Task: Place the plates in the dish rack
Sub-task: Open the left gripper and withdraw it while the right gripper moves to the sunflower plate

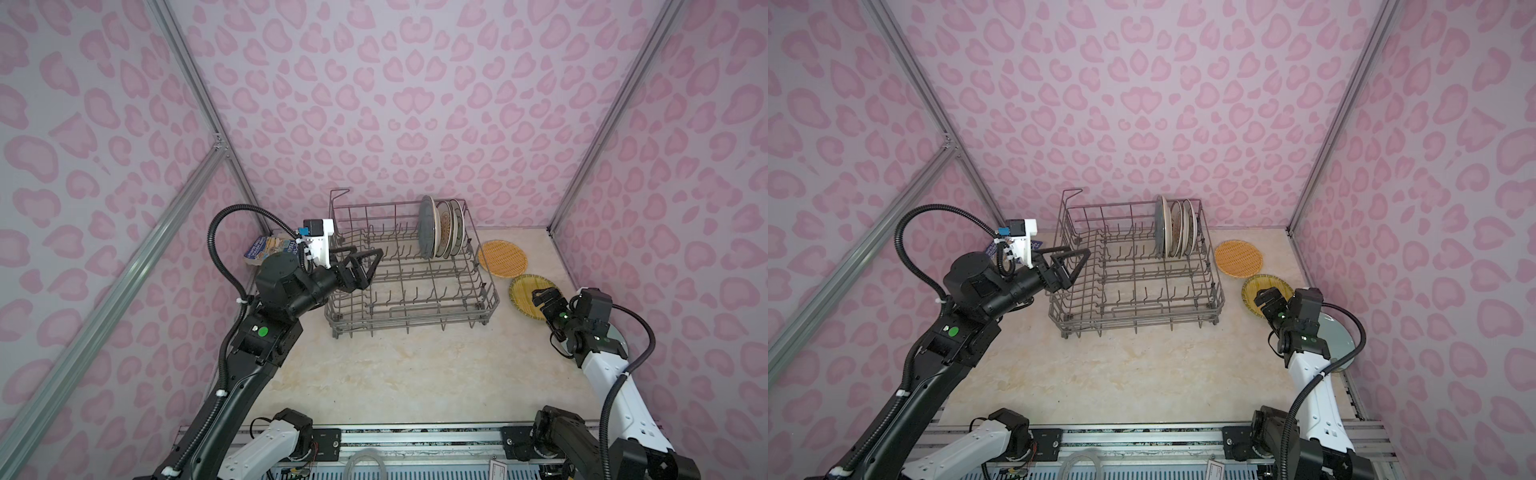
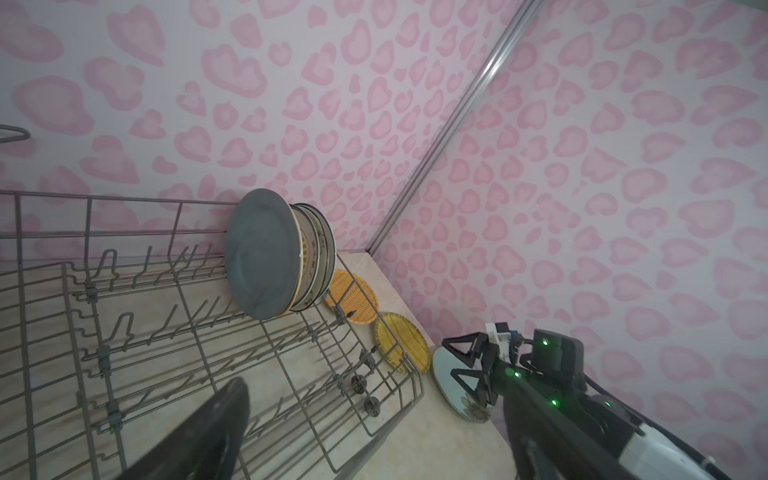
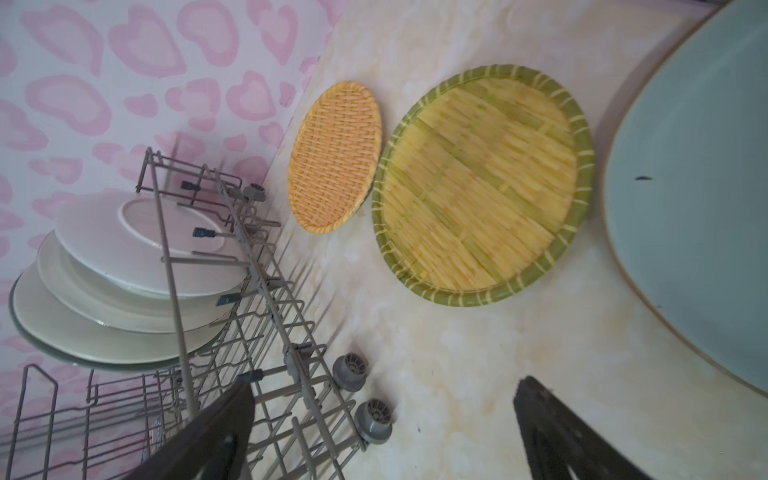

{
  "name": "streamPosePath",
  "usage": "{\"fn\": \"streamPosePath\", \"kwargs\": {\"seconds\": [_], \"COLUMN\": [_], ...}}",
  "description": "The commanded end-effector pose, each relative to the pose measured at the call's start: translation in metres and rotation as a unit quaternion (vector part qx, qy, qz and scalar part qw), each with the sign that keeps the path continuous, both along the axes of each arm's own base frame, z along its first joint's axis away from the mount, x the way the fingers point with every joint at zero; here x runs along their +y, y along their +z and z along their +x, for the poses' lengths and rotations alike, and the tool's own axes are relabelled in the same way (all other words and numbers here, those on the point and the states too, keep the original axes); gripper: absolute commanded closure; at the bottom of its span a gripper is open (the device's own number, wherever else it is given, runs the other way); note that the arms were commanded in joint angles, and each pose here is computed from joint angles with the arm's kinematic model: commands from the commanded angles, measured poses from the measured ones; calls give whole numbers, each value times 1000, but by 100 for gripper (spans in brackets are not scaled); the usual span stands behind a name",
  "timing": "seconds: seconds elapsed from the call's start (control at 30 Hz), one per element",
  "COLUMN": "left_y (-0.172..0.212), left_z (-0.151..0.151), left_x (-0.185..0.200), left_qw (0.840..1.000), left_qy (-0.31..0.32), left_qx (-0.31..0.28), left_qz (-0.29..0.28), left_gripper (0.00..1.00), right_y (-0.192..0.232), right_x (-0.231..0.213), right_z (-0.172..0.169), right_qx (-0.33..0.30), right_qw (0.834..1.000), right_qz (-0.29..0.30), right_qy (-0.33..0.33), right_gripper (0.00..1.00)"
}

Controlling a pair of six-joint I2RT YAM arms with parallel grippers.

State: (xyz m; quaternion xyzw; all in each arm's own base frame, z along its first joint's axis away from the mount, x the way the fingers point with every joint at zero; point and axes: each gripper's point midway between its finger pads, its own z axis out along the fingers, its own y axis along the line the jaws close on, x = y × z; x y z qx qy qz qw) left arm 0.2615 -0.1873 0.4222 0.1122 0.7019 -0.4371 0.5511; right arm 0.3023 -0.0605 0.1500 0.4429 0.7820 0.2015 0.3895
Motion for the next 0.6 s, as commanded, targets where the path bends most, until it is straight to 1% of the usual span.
{"fn": "streamPosePath", "kwargs": {"seconds": [0.0, 0.07, 0.2, 0.33, 0.4, 0.57], "left_y": [-14, -31, -63, -70, -75, -87], "left_z": [-23, -30, -40, -50, -48, -40], "left_x": [-5, -6, -8, -12, -12, -18], "left_qw": [999, 998, 997, 995, 995, 994], "left_qy": [-45, -55, -76, -96, -92, -98], "left_qx": [-12, -3, 16, 7, 8, 30], "left_qz": [6, 9, 22, 26, 31, 38], "left_gripper": [3, 3, 3, 3, 3, 3], "right_y": [-14, -19, -37, -52, -59, -68], "right_x": [-24, -39, -61, -78, -80, -80], "right_z": [-25, -40, -67, -94, -102, -115], "right_qx": [53, 74, 106, 120, 117, 118], "right_qw": [995, 990, 978, 965, 962, 955], "right_qz": [-13, -15, -1, 29, 44, 54], "right_qy": [-80, -120, -179, -231, -241, -266], "right_gripper": [3, 3, 3, 3, 4, 5]}}
